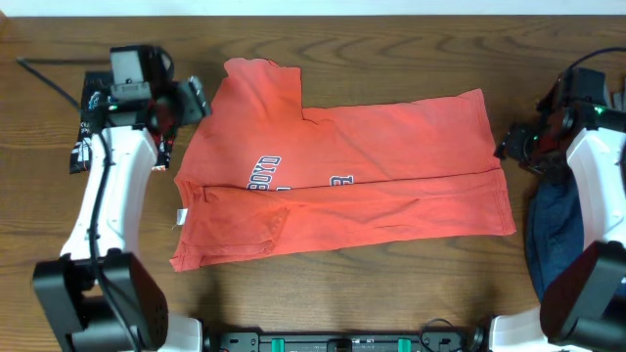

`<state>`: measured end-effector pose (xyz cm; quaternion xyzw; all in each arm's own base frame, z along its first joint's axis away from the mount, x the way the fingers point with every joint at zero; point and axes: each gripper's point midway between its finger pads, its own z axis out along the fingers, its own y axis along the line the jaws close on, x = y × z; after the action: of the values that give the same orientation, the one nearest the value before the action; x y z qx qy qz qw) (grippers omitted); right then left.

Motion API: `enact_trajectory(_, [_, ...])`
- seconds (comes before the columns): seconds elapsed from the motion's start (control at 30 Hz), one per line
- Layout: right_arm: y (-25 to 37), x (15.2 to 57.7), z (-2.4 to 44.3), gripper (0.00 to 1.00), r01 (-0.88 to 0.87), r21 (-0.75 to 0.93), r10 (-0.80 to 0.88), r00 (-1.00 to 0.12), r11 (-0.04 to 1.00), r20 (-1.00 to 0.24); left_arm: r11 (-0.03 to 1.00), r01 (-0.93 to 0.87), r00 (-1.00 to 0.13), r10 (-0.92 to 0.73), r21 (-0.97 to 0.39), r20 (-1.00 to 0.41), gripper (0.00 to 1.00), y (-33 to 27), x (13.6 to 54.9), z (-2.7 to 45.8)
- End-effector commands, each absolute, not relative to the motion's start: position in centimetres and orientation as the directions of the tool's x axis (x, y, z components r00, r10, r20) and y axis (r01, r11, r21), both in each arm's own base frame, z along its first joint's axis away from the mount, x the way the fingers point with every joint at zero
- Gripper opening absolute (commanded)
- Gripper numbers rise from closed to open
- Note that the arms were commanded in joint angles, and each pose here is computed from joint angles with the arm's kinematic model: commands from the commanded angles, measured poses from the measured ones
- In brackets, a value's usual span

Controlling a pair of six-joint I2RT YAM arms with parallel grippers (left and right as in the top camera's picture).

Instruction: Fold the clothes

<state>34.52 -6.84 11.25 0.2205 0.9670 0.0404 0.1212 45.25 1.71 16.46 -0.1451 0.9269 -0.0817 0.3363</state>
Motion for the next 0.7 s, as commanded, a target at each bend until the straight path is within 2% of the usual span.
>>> enact_trajectory(0.0, [-5.0, 34.7, 11.6, 0.71, 0.338, 0.168, 0.368, -0.905, 0.926, -0.214, 0.962, -0.136, -0.732, -0.257, -0.235, -0.630, 0.79, 0.2, 48.0, 14.3])
enact_trajectory(0.27, [-4.2, 34.5, 11.5, 0.71, 0.323, 0.173, 0.355, -0.913, 0.930, -0.200, 0.969, -0.064, -0.657, -0.222, -0.240, -0.720, 0.79, -1.4, 54.2, 9.0])
enact_trajectory(0.47, [-4.2, 34.5, 11.5, 0.71, 0.347, 0.179, 0.379, -0.904, 0.921, -0.195, 0.966, -0.049, -0.672, -0.221, -0.256, -0.707, 0.79, -1.8, 55.8, 4.5])
enact_trajectory(0.67, [-4.2, 34.6, 11.6, 0.70, 0.354, 0.181, 0.386, -0.901, 0.918, -0.198, 0.959, -0.012, -0.689, -0.213, -0.283, -0.692, 0.79, -2.8, 56.7, 2.4])
